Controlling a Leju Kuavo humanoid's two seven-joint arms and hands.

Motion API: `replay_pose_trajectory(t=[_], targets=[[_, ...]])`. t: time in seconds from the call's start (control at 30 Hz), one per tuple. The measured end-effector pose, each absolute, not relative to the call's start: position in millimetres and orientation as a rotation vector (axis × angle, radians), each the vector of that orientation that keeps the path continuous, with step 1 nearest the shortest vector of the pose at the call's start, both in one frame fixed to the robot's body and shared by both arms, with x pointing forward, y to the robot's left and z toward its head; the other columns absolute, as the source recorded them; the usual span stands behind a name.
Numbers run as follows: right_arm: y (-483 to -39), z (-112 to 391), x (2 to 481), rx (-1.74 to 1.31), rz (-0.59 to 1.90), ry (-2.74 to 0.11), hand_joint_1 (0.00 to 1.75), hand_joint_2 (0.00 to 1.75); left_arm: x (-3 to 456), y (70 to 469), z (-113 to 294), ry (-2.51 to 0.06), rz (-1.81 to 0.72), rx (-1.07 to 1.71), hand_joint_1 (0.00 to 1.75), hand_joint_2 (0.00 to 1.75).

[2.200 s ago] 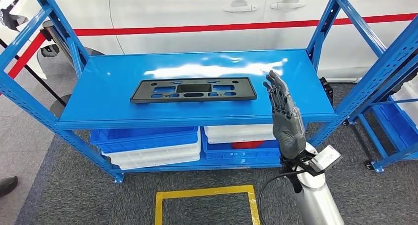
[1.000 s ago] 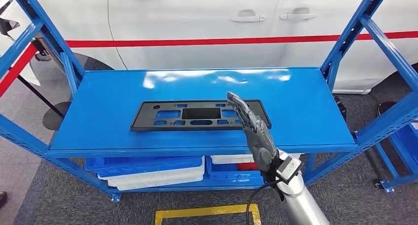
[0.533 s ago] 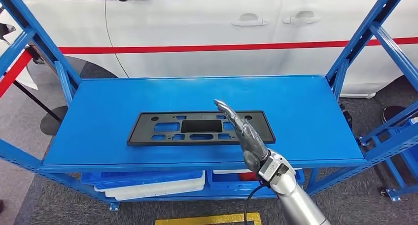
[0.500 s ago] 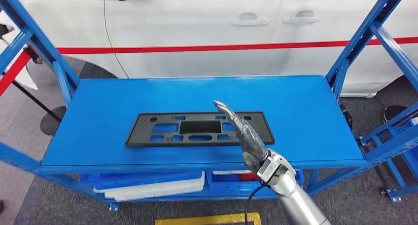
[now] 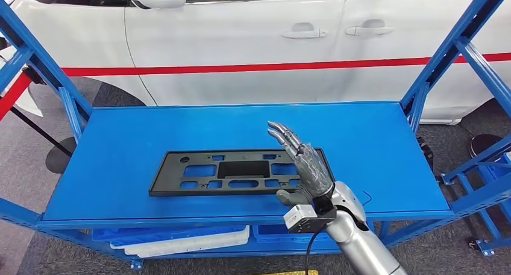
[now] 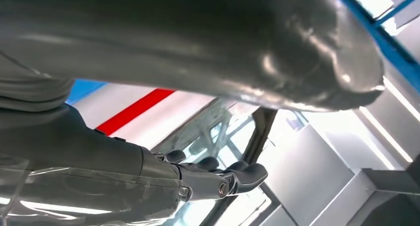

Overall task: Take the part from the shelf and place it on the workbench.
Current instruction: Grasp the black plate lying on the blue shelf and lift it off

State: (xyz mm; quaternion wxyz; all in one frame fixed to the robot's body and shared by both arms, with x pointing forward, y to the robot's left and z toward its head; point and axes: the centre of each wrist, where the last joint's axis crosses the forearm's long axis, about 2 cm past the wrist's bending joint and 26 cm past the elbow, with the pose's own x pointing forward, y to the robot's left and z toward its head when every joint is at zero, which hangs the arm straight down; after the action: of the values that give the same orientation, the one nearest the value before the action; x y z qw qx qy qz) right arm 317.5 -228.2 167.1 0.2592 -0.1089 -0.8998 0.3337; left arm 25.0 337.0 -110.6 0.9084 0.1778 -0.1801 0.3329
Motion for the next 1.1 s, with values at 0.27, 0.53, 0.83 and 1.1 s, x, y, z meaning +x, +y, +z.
replay_pose_trajectory(t=[0.27,0.53,0.83,1.1], targets=[[-250,162,314,-0.451,0.949,-2.405,0.0,0.0,28,337,-110,-0.374,0.687,0.365,0.0,0.0],[-295,148,304,-0.767,1.159,-2.279,0.0,0.0,28,336,-110,-0.381,0.673,0.343,0.0,0.0],[-324,129,281,-0.82,1.202,-2.16,0.0,0.0,27,338,-110,-0.376,0.651,0.332,0.0,0.0],[-334,131,272,-0.802,1.201,-2.174,0.0,0.0,31,341,-110,-0.381,0.645,0.334,0.0,0.0]])
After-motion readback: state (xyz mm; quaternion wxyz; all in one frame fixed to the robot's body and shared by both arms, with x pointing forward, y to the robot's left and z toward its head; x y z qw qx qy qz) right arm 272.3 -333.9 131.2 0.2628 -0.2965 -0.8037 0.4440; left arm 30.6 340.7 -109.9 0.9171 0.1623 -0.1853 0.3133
